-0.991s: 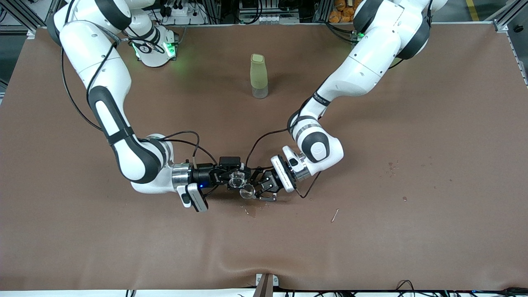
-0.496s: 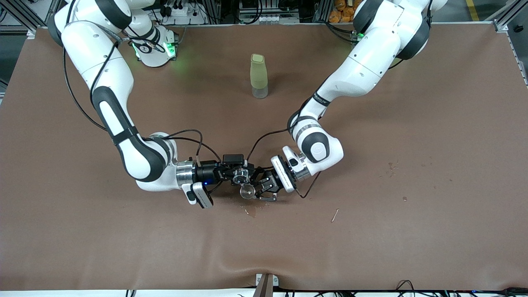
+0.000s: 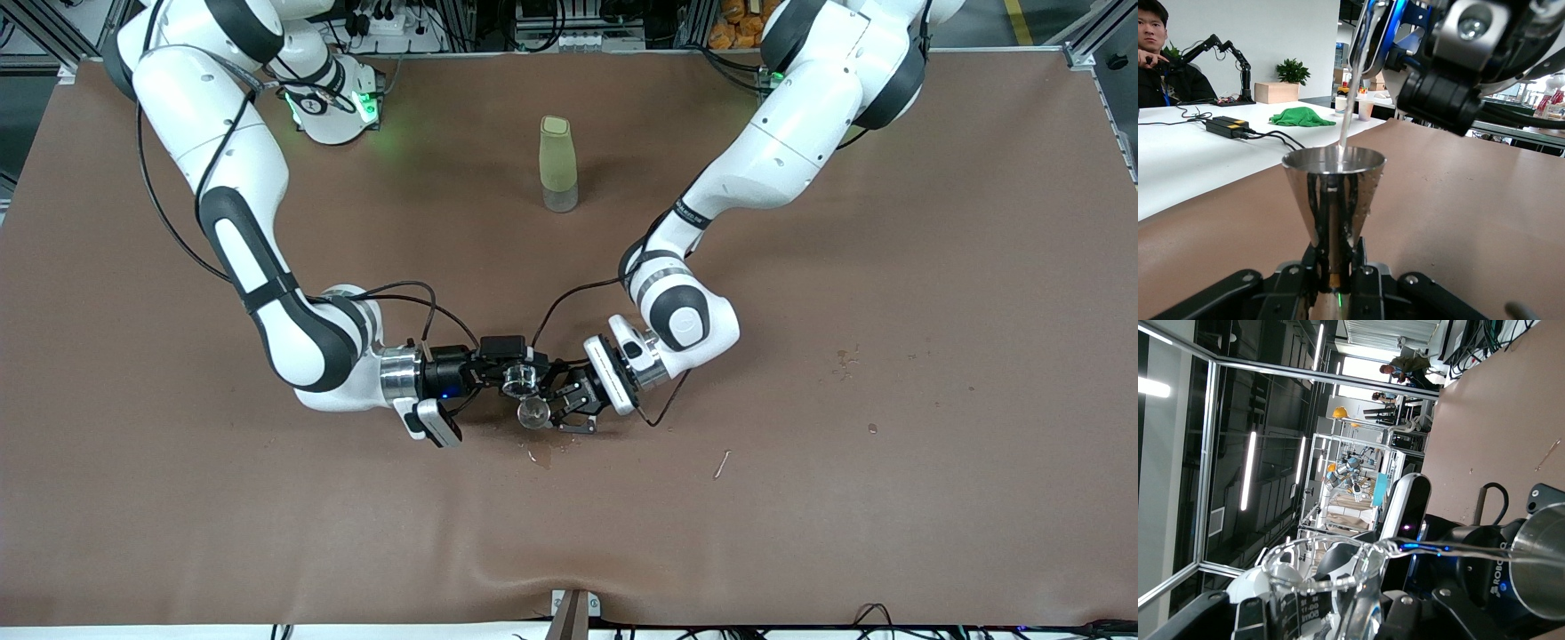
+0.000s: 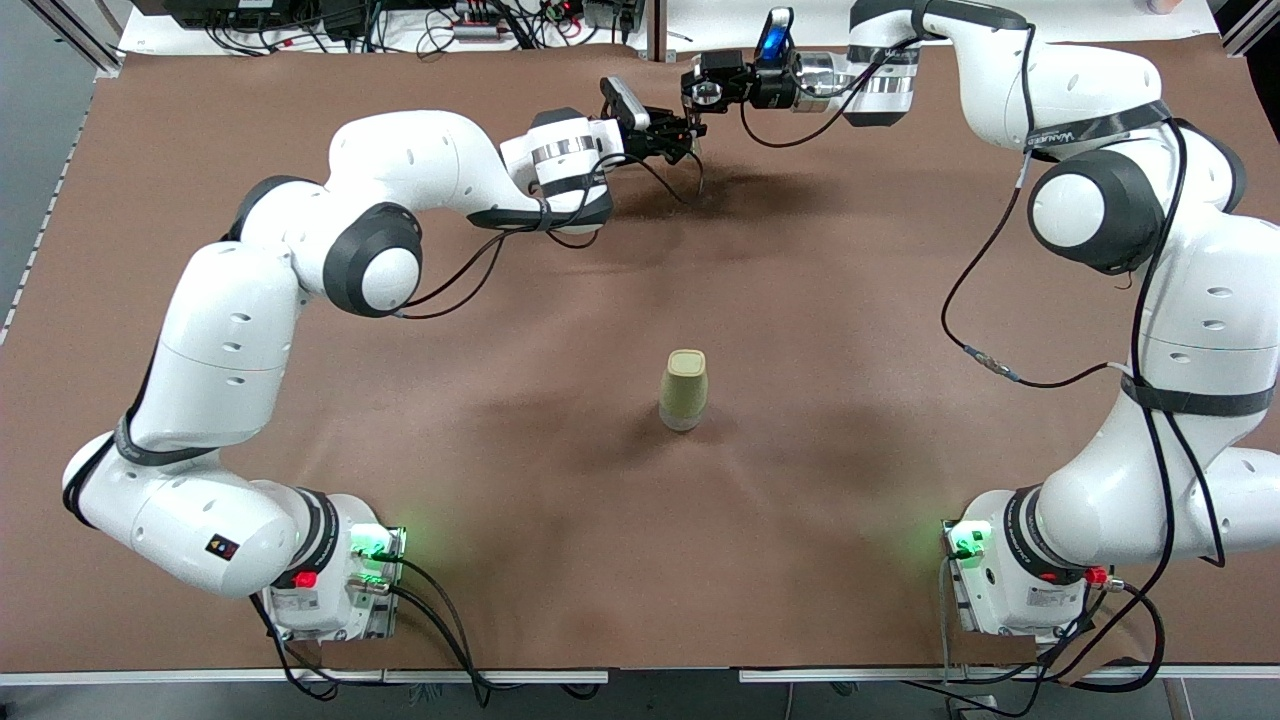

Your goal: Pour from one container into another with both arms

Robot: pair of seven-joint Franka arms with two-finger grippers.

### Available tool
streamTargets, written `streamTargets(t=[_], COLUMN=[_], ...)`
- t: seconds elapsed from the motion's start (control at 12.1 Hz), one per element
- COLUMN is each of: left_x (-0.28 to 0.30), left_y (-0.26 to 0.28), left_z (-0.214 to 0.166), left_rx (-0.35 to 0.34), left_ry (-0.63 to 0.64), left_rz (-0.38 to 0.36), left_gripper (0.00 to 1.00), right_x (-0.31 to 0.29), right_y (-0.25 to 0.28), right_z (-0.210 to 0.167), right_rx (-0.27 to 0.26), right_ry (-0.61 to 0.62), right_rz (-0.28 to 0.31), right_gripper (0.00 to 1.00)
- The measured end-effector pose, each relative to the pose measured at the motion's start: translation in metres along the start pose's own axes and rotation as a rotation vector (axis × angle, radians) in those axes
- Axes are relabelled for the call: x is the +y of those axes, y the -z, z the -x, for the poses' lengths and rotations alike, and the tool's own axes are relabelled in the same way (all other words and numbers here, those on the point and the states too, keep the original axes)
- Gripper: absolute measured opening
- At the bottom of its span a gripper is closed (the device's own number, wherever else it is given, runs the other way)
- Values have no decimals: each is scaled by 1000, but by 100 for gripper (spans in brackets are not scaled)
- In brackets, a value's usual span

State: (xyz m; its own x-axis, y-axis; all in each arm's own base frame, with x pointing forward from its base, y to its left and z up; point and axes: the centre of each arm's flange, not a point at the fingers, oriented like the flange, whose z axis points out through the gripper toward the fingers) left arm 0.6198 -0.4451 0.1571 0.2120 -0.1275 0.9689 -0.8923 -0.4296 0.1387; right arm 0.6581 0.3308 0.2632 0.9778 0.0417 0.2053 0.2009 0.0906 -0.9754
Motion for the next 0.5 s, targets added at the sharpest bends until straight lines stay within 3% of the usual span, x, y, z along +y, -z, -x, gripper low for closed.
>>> streamTargets(t=[0.5], left_x=[1], left_y=[-1], left_z=[1], left_rx=[-1], left_ry=[0], left_rz=[2], left_gripper=[21], right_x=[-2], right_y=[-5], right_z=[1], right_rx=[5], right_ry=[-57], right_rz=[-15], right_gripper=[13])
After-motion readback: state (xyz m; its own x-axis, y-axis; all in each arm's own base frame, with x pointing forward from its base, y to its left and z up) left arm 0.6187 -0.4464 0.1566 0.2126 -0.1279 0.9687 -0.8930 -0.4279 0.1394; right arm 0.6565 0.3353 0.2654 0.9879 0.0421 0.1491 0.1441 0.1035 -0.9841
